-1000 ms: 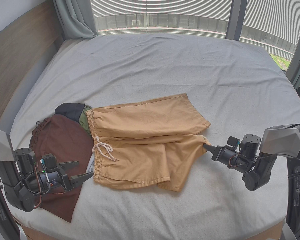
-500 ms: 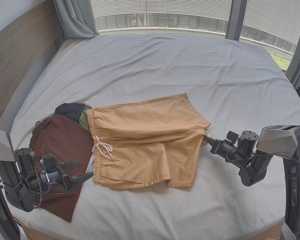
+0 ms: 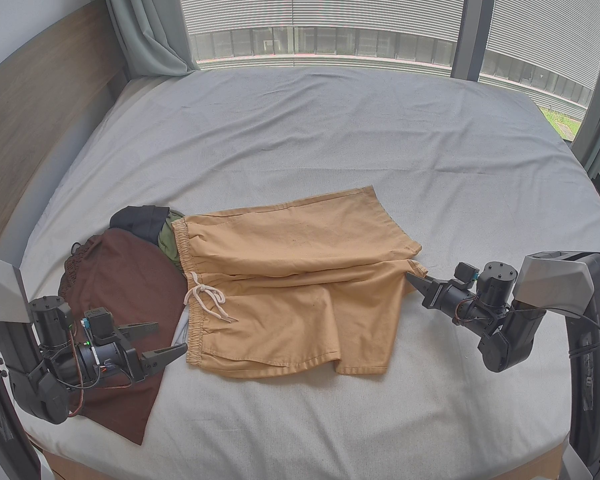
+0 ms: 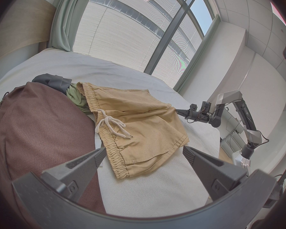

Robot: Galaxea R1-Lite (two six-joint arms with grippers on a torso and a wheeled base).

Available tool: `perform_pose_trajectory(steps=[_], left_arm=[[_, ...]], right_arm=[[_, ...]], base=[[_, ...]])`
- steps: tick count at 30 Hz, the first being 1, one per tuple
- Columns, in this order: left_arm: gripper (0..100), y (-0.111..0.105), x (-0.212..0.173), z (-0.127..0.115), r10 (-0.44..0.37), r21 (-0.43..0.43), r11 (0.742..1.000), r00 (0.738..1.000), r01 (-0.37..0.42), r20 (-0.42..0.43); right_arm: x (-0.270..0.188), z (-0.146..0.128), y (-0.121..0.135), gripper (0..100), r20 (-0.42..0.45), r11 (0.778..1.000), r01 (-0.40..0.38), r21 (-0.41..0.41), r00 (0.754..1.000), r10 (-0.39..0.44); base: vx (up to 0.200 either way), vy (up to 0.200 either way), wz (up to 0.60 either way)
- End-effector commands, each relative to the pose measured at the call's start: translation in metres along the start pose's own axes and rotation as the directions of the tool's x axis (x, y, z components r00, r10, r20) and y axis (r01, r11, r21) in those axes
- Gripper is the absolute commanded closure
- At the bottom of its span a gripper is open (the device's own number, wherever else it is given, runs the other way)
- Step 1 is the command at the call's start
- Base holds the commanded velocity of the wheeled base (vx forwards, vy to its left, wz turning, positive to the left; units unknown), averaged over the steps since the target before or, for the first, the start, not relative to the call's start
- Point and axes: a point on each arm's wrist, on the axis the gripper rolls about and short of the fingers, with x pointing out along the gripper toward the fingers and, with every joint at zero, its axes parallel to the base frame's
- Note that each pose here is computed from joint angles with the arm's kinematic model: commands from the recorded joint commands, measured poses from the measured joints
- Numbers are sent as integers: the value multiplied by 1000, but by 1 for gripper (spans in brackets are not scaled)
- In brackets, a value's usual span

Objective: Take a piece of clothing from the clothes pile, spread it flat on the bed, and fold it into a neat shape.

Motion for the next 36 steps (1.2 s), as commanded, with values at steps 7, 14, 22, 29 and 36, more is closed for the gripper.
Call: perform_pose_trajectory(steps=[7, 14, 22, 29, 36], left_arm=[[0, -1, 1, 0, -3, -1, 1000, 1000, 3, -2], [0, -1, 1, -1, -4, -2, 1000, 1000, 4, -4], [0, -1, 1, -1, -8, -3, 1000, 1000, 8, -5], [0, -2, 1, -1, -8, -2, 1000, 1000, 8, -4], [0, -2, 1, 0, -8, -1, 1000, 1000, 8, -3]], right_arm=[[-17, 4, 13, 0, -38, 1000, -19, 8, 999, 19], [-33, -17, 22, 0, -155, 998, -42, 45, 987, 48], [-45, -42, 37, 0, -277, 992, -85, 94, 955, 108], [-44, -54, 54, 0, -318, 985, -115, 127, 936, 151], [-42, -73, 68, 0, -373, 973, -118, 198, 909, 186]], base=[[0, 0, 0], [0, 0, 0], [0, 0, 0], [0, 0, 0], [0, 0, 0]])
